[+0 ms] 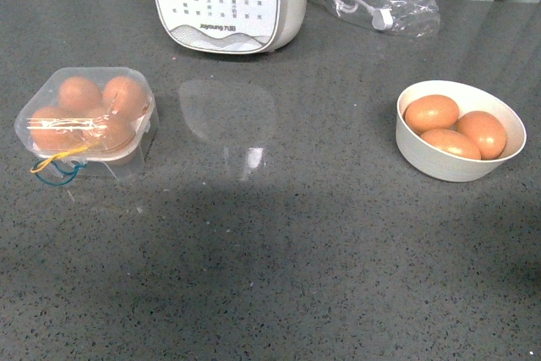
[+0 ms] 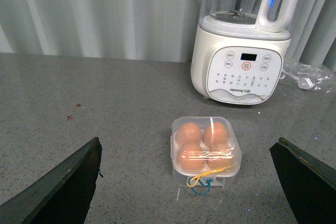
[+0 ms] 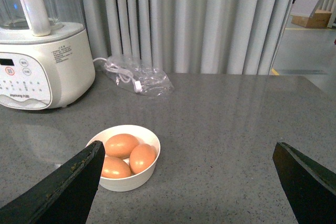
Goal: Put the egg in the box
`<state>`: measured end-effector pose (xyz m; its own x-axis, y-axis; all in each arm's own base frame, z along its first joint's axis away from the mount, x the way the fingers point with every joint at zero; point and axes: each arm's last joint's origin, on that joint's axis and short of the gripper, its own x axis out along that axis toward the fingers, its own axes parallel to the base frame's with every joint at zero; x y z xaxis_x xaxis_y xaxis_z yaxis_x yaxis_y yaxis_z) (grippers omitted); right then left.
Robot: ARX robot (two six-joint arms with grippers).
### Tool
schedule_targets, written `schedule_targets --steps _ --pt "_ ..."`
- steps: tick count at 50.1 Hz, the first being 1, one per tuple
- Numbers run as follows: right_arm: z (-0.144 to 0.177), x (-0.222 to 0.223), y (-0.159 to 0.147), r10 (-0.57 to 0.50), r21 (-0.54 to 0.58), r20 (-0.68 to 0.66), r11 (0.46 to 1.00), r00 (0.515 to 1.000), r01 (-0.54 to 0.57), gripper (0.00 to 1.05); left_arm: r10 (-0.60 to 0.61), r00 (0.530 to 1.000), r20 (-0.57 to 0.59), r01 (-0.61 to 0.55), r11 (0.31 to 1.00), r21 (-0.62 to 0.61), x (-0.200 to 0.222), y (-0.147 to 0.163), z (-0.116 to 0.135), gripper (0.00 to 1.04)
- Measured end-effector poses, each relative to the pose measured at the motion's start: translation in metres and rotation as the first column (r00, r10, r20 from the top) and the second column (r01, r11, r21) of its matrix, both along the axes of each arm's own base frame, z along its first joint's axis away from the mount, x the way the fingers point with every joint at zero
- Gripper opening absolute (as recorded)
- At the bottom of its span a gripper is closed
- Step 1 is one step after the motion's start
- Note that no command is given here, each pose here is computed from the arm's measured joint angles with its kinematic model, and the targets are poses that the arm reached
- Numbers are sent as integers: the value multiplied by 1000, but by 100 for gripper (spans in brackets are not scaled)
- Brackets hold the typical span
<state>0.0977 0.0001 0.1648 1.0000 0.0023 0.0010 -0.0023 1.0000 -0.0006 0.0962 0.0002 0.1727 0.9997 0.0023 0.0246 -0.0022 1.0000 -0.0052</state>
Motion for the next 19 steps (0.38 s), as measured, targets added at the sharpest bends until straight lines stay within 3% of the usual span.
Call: schedule_targets --steps 19 --pt "0 0 0 0 0 0 1000 1000 0 97 0 1000 0 0 1000 0 0 0 0 98"
